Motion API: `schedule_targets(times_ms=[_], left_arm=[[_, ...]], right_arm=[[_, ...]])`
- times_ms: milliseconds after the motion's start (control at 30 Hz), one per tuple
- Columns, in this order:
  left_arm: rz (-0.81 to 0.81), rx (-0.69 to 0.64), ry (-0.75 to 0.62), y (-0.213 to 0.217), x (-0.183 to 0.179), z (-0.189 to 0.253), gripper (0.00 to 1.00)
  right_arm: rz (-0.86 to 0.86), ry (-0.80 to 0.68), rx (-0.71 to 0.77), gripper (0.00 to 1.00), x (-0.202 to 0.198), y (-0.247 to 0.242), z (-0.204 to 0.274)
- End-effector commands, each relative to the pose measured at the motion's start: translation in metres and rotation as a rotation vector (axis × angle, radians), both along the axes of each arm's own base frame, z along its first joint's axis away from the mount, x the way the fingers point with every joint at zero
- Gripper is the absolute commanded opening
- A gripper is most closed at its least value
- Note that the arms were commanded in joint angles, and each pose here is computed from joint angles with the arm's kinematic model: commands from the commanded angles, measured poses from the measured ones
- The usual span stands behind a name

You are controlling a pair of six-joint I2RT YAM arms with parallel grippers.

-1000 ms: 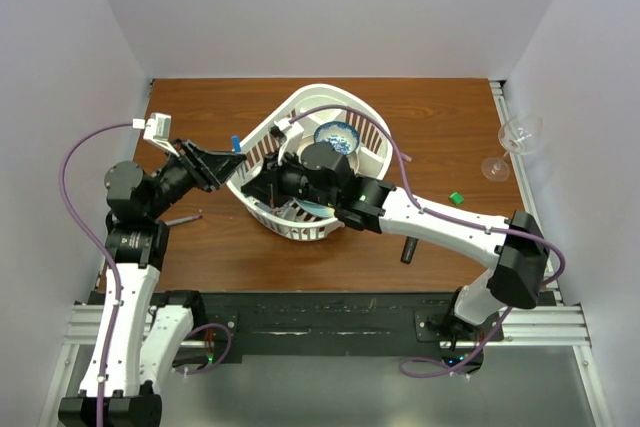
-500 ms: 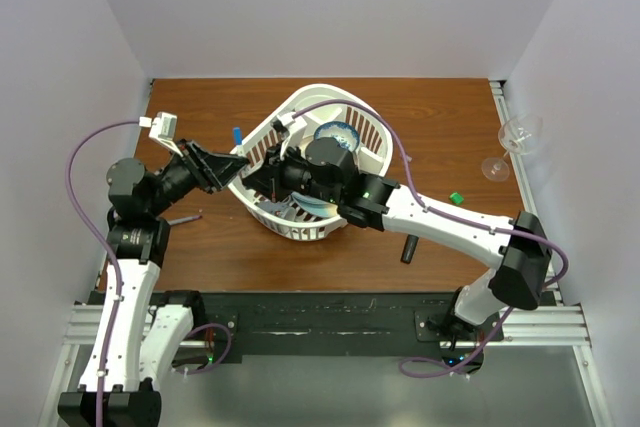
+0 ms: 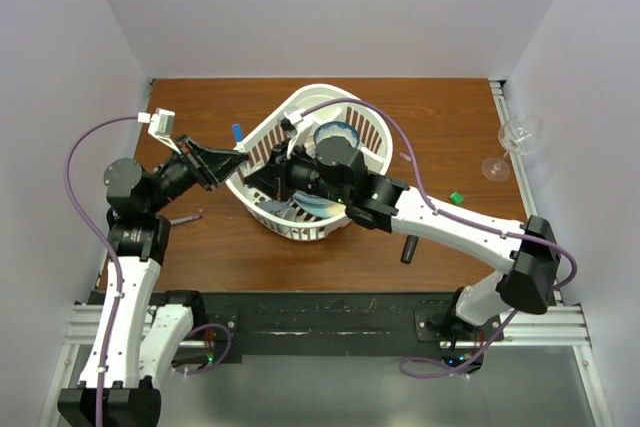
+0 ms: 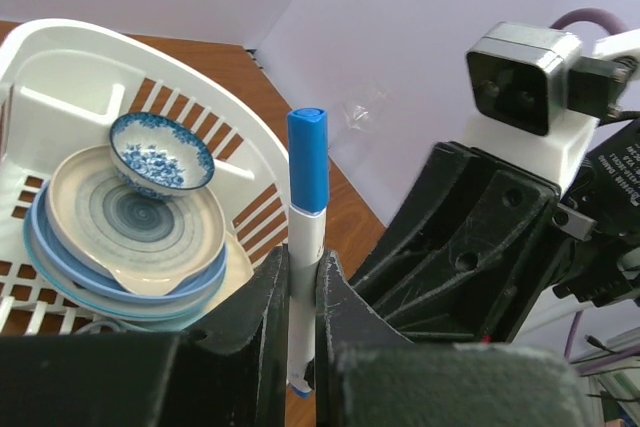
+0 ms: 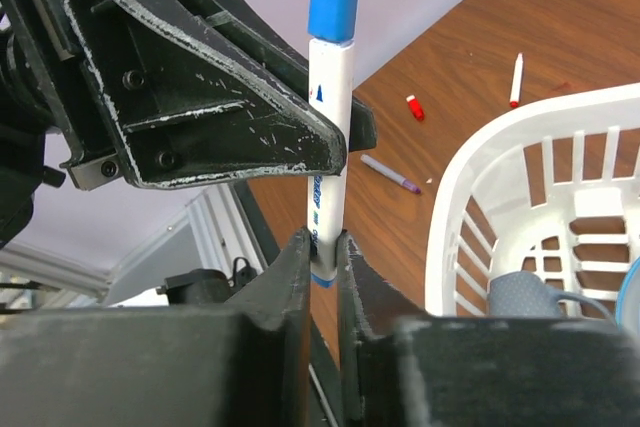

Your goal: Insert the pens into the pen caps

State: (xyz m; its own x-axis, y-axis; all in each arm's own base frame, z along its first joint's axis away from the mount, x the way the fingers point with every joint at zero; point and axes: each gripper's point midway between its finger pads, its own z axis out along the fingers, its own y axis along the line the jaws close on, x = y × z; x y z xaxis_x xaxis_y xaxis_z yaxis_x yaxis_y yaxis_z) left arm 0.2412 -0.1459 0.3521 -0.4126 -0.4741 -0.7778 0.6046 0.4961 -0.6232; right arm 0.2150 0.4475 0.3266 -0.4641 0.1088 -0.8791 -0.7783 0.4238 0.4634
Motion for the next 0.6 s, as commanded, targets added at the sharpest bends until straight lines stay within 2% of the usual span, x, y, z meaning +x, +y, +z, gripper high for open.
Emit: schedule_targets(times_ms=[0, 100, 333, 567], left_arm=[[-0.063, -0.039, -0.048, -0.007, -0.013, 0.015, 0.00], [-0.095, -0.056, -0.097, -0.010, -0.021, 0.024, 0.00], [-0.186, -0.084, -0.099, -0.018, -0.031, 0.017, 0.00], [-0.208, -0.106, -0.108, -0.019, -0.036, 0.015, 0.00]], right_arm=[[0.038, -0.051, 0.089, 0.33, -0.011, -0.006, 0.029], [0.038, -0.045, 0.098, 0.42, -0.013, -0.011, 0.030], [0.040, -0.045, 0.116, 0.40, -0.013, -0.016, 0.034], [0.073, -0.011, 0.157, 0.38, -0.013, -0.011, 0.038]])
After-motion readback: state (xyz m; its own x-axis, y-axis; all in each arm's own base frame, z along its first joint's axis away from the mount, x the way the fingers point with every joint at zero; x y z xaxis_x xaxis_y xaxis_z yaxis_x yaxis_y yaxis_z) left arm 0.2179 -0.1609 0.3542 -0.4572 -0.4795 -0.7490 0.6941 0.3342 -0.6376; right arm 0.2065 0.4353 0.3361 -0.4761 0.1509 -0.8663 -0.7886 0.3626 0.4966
